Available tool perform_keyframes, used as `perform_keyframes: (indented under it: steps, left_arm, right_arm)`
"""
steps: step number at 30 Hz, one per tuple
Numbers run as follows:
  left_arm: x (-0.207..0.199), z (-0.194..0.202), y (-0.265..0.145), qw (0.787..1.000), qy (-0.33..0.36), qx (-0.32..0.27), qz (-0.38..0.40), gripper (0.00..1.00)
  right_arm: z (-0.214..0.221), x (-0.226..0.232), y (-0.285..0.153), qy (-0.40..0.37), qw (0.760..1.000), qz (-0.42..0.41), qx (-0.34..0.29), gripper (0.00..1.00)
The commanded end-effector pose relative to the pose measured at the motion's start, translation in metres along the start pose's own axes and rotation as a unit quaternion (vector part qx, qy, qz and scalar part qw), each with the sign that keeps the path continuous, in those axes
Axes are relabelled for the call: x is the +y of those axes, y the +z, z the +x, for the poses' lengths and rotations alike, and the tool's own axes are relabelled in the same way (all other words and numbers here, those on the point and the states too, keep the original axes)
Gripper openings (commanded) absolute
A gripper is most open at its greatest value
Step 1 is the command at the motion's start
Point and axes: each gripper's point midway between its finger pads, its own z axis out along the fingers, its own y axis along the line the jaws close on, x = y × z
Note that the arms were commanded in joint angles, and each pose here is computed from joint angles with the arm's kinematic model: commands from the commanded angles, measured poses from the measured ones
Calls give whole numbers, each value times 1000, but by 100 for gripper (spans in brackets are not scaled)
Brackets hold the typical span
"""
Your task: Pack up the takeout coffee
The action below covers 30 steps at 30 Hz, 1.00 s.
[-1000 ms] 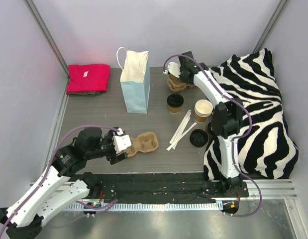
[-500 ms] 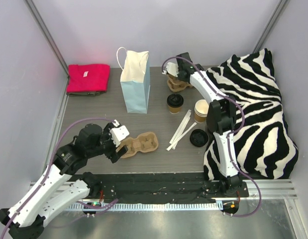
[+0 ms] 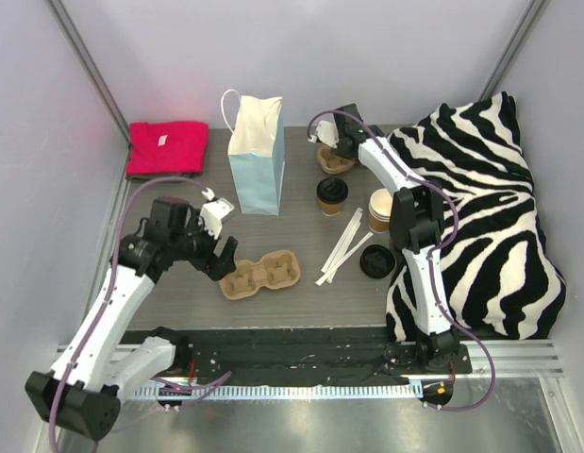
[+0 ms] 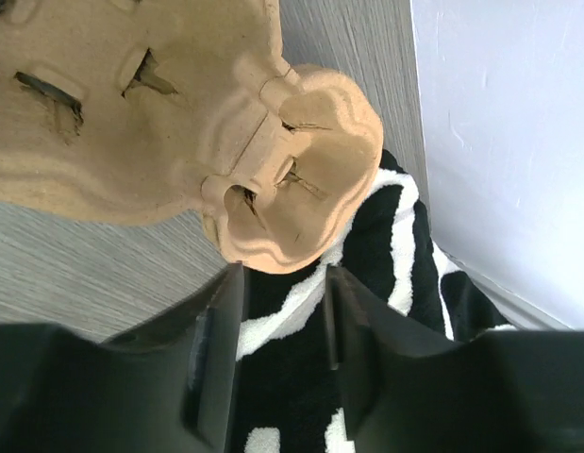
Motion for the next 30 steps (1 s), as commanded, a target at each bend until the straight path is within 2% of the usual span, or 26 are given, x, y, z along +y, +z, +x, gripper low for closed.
perform_keyframes:
  steps: [1, 6, 7, 8, 13, 22, 30]
  left_arm:
    - [-4, -7, 0, 995, -37, 23, 85, 88]
    - [8, 8, 13, 984, -74, 88, 133, 85]
    - [8, 10, 15, 982, -73, 97, 146, 85]
    - [8, 16, 21, 977, -80, 116, 160, 85]
    - [25, 38, 46, 970, -93, 165, 151, 83]
    - [61, 58, 88, 972, -43, 191, 127, 71]
    - [65, 71, 108, 965, -45, 209, 152, 61]
  right_arm:
    - [-6, -42, -40, 39, 998, 48, -27, 51]
    - [-12, -61, -86, 83, 993, 49, -68, 70]
    - [-14, -64, -94, 90, 992, 49, -75, 75]
    - [-12, -70, -110, 98, 990, 51, -82, 85]
    - [-17, -84, -163, 156, 978, 44, -134, 97]
    - [-22, -97, -275, 226, 946, 5, -230, 100]
    - [-7, -81, -306, 257, 937, -17, -238, 100]
